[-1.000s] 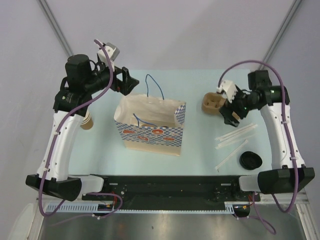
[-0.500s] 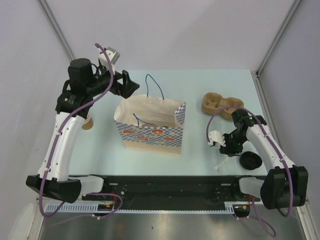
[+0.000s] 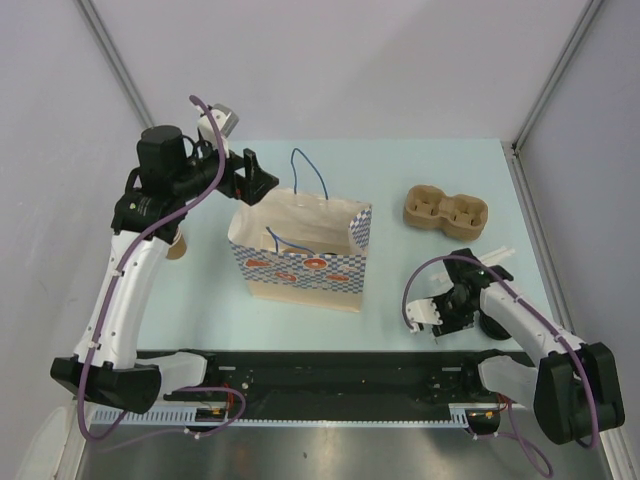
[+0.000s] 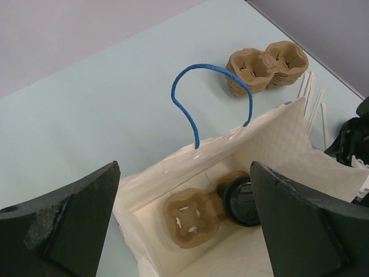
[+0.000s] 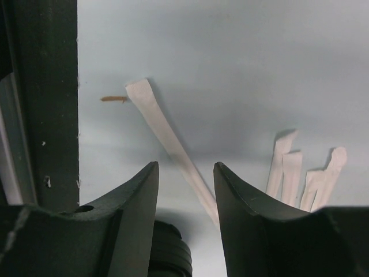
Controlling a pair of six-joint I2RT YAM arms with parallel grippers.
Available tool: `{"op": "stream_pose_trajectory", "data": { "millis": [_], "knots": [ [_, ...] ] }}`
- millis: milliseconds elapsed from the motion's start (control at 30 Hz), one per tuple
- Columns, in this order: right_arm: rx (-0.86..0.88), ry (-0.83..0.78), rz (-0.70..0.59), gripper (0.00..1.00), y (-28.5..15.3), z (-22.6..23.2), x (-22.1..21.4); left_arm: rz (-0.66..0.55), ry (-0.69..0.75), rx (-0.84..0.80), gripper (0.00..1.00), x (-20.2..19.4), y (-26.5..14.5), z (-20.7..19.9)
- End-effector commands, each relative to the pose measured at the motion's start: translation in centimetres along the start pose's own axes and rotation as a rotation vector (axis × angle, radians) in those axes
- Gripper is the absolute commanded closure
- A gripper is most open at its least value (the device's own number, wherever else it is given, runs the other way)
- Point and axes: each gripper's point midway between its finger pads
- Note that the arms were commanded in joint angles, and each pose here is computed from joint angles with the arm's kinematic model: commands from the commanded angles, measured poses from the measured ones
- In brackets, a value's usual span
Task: Pack the takeout coffee
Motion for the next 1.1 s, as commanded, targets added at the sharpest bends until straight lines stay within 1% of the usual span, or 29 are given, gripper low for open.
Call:
{"op": "stream_pose_trajectory", "data": {
  "millis": [0, 100, 133, 200, 233, 300, 333, 400, 433, 533, 700, 800, 833, 933, 967, 1033, 1067],
  "knots": [
    [-0.046, -0.049, 0.014, 0.52, 0.8, -1.1, 0.0, -0.032, -0.005, -0.015, 0.00, 0.8, -0.5, -0.3],
    [-0.030, -0.045, 0.023, 0.54, 1.7, -0.6, -0.5, -0.029, -0.006, -0.016, 0.00, 0.8, -0.5, -0.3],
    [-0.016, -0.045, 0.024, 0.58, 2.1, -0.1, -0.6, -0.028, -0.006, -0.016, 0.01, 0.8, -0.4, -0.3],
    [-0.010, -0.044, 0.029, 0.61, 2.5, 0.0, -0.8, -0.033, -0.001, -0.013, 0.01, 1.0, -0.4, -0.2],
    [-0.005, -0.044, 0.031, 0.66, 2.7, 0.1, -0.8, -0.028, -0.003, -0.013, 0.01, 0.8, -0.3, -0.1],
    [-0.002, -0.045, 0.041, 0.71, 3.0, 0.3, -1.1, -0.031, -0.003, -0.012, 0.01, 0.9, -0.2, -0.1],
    [-0.003, -0.047, 0.047, 0.78, 3.0, 0.3, -1.2, -0.030, -0.002, -0.012, 0.00, 0.9, -0.2, 0.0],
    [-0.007, -0.049, 0.063, 0.86, 3.0, 0.1, -1.5, -0.028, -0.005, -0.010, 0.00, 0.9, -0.1, 0.0],
    [-0.015, -0.049, 0.066, 0.92, 3.0, -0.1, -1.7, -0.023, -0.008, -0.008, 0.01, 0.7, 0.0, 0.2],
    [-0.069, -0.051, 0.092, 1.00, 2.4, -1.3, -2.5, -0.019, -0.014, -0.011, 0.01, 0.7, 0.2, 0.2],
    [-0.191, -0.029, 0.128, 1.00, -0.2, -4.1, -4.1, -0.013, -0.012, -0.025, 0.00, 1.0, 0.6, 0.3],
    [-0.279, -0.004, 0.135, 1.00, -3.1, -6.4, -4.6, -0.011, -0.008, -0.034, 0.01, 1.2, 1.0, 0.4],
    [-0.331, 0.012, 0.143, 1.00, -5.0, -7.8, -4.9, -0.014, -0.007, -0.034, 0.01, 1.3, 1.0, 0.4],
    [-0.405, 0.059, 0.125, 1.00, -7.7, -9.8, -4.7, -0.011, -0.007, -0.034, 0.01, 1.5, 1.4, 0.7],
    [-0.461, 0.094, 0.111, 1.00, -9.7, -11.2, -4.4, -0.009, -0.008, -0.027, 0.00, 1.5, 1.5, 0.9],
    [-0.538, 0.137, 0.083, 1.00, -12.4, -13.2, -3.8, -0.015, -0.002, -0.020, 0.01, 2.0, 1.4, 1.1],
    [-0.626, 0.178, 0.034, 1.00, -15.6, -15.1, -2.8, -0.021, 0.000, -0.005, 0.01, 2.3, 1.4, 1.4]
  ]
}}
Point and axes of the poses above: each gripper's point midway between its finger pads, its own y axis out along the fingers, its own z axis along the line the jaws close on, x = y × z, and after that the axes turned 1 degree about y, right-handed
